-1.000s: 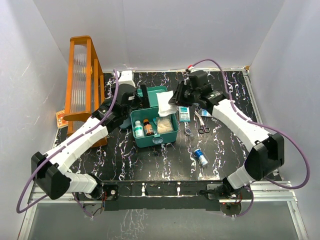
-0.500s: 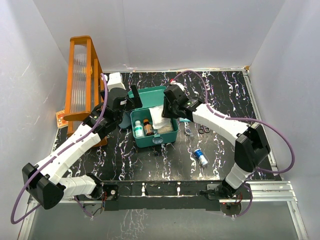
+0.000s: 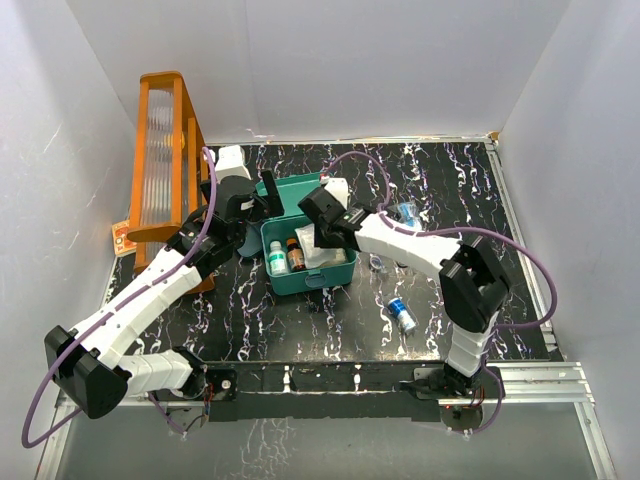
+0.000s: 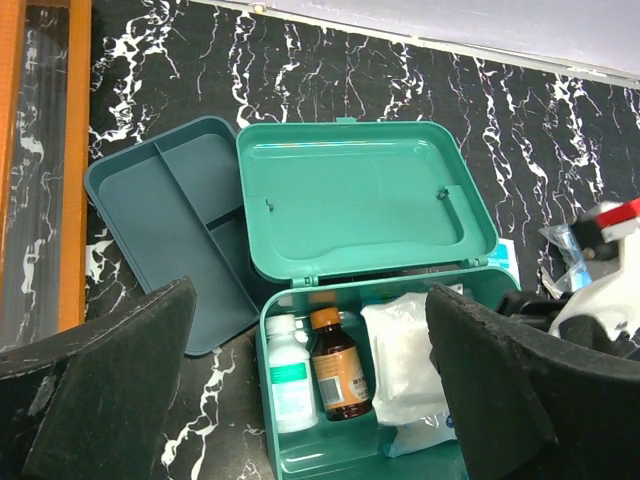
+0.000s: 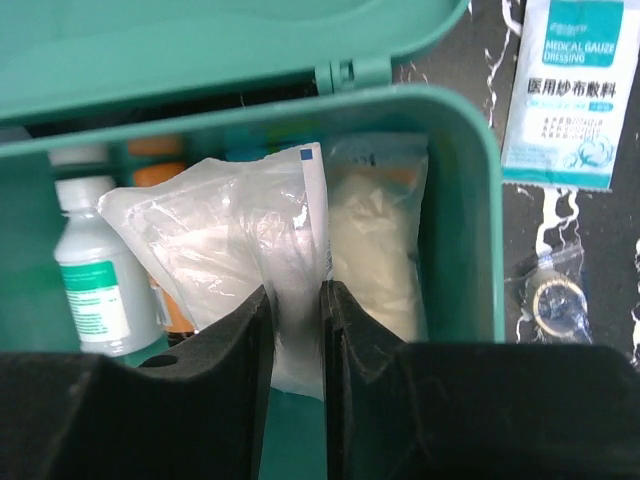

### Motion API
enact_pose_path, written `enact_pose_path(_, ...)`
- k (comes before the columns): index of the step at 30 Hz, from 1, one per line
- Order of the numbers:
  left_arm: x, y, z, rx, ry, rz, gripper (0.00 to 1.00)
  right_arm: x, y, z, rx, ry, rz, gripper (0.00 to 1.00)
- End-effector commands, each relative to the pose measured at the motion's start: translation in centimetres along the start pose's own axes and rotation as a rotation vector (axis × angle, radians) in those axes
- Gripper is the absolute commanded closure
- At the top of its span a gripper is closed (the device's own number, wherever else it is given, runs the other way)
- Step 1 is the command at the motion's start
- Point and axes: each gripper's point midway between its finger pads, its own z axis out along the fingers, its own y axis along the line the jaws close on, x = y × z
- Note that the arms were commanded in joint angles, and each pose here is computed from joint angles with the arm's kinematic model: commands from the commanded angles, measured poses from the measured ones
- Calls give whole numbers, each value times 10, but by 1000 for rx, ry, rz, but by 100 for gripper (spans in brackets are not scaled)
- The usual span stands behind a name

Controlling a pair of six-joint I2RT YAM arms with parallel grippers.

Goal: Organize the medicine kit

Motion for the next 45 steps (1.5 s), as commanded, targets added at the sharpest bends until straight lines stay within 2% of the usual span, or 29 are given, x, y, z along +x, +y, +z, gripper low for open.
enact_pose_path(1, -13, 11, -5, -31, -46, 5, 1, -13, -15, -4, 131, -76, 28, 79)
enact_pose_path(8, -10, 12, -5, -30, -42, -4, 1, -15, -31, -4, 223, -98, 26, 79)
enact_pose_path(15, -10, 11, -2, -26, -39, 2, 1, -14, -22, 7, 222, -53, -20, 63)
enact_pose_path(19, -16, 10, -2, -26, -48, 18, 1, -32, -14, -5, 197, -81, -2, 54)
enact_pose_path(21, -20, 12, -3, -36, -59, 18, 1, -42, -10, -15, 171, -107, 14, 53)
enact_pose_path(27, -32, 19, -8, -66, -105, 6, 2, -54, 1, -33, 81, -134, -1, 54)
enact_pose_path(32, -33, 23, -9, -84, -114, -4, 2, -41, 36, -22, -101, -68, -84, 66)
enact_pose_path(35, -33, 25, -10, -92, -116, -2, 1, -29, 47, -11, -145, -13, -107, 74)
enact_pose_path(39, -33, 28, -11, -102, -115, 0, 2, -14, 36, 1, -73, 31, -88, 78)
enact_pose_path(45, -29, 31, -11, -111, -107, -5, 2, 1, 10, 9, 62, 80, -84, 68)
